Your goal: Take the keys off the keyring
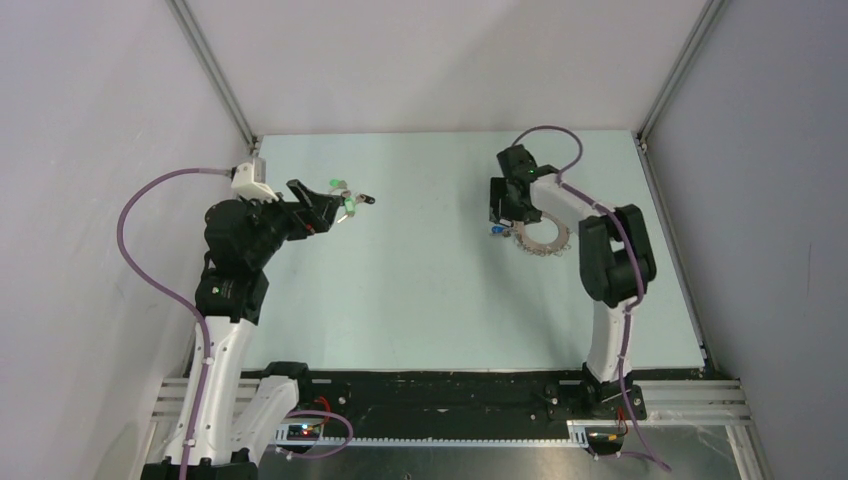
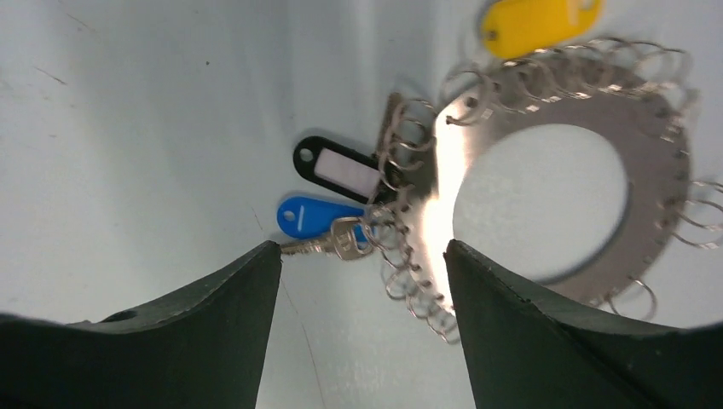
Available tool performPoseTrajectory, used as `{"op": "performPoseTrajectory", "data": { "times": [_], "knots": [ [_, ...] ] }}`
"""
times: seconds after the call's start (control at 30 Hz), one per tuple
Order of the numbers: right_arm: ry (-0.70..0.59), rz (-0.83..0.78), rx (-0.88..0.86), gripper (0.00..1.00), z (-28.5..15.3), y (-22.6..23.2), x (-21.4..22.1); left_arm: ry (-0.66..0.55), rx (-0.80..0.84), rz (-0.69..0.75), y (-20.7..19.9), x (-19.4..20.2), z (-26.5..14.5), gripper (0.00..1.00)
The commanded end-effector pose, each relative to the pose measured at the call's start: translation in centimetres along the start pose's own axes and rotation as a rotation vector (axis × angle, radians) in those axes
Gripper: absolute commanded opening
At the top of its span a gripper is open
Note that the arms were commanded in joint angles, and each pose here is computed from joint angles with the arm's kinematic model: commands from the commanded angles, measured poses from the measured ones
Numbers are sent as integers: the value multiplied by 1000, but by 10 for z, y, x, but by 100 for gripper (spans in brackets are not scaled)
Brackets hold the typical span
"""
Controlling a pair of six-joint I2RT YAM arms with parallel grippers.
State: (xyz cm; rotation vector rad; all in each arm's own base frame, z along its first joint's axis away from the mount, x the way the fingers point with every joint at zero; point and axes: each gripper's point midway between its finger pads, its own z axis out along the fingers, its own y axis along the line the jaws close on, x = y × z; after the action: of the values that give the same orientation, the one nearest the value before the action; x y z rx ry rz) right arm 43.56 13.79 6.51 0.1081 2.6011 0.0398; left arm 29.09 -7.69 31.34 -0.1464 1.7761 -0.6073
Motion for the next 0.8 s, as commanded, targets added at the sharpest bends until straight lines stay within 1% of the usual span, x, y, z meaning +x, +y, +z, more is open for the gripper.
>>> {"op": "performPoseTrajectory", "data": {
  "times": [0.0,0.03,0.07,0.1,0.13,0.17,0.2,0.23,0.27,0.3,0.33,0.37,0.4,0.43,0.47,0.5,0.53,0.57,0.6,0.63,0.67,0.73,0.77],
  "knots": [
    [46,-92,92,75,24,-5,4,-57,14,27,-9,-23,-6,98],
    [42,-91,98,75,24,-2,-5,-58,14,29,-9,-23,-7,98],
    [102,-101,149,73,34,-11,9,-61,14,32,-9,-23,-7,98],
    [92,-98,163,71,34,-11,1,-61,13,32,-9,-23,-7,98],
    [120,-106,203,66,39,-18,8,-61,12,34,-9,-23,-7,98],
    [118,-97,210,61,39,-19,5,-60,11,35,-8,-23,-7,98],
    [128,-95,208,46,40,-20,8,-61,8,35,-8,-23,-7,98],
    [121,-81,197,37,35,-20,6,-59,7,34,-7,-22,-7,98],
    [124,-72,169,21,35,-18,9,-59,6,34,-7,-22,-7,98],
    [101,-62,121,16,25,-11,4,-62,6,33,-7,-23,-7,98],
    [89,-61,96,5,24,-9,8,-63,1,32,-6,-24,-7,98],
    [16,-56,25,2,8,4,-8,-66,-1,31,-6,-24,-8,98],
    [20,-66,4,0,6,5,2,-65,-1,29,-5,-24,-8,98],
    [-67,-72,-60,0,-15,17,-16,-65,-1,29,-5,-24,-8,98],
    [-67,-82,-72,0,-19,16,-5,-66,-4,29,-5,-24,-7,98],
    [-147,-86,-129,0,-42,25,-19,-65,-3,26,-5,-24,-7,98],
    [-144,-96,-147,0,-45,25,-9,-65,-2,27,-5,-24,-8,98],
    [-208,-104,-211,0,-67,35,-20,-67,-1,27,-5,-24,-8,98],
    [-210,-115,-234,0,-71,37,-12,-68,0,26,-5,-24,-8,98],
    [-265,-130,-300,0,-93,46,-20,-68,4,22,-7,-25,-9,98],
    [-268,-147,-333,0,-99,51,-14,-77,3,0,-8,-26,-11,98],
    [-348,-192,-426,0,-135,63,-19,-111,-33,-51,-4,-30,-15,98],
    [-352,-213,-474,0,-143,70,-15,-106,-37,-61,-3,-27,-14,98]
  ]
}}
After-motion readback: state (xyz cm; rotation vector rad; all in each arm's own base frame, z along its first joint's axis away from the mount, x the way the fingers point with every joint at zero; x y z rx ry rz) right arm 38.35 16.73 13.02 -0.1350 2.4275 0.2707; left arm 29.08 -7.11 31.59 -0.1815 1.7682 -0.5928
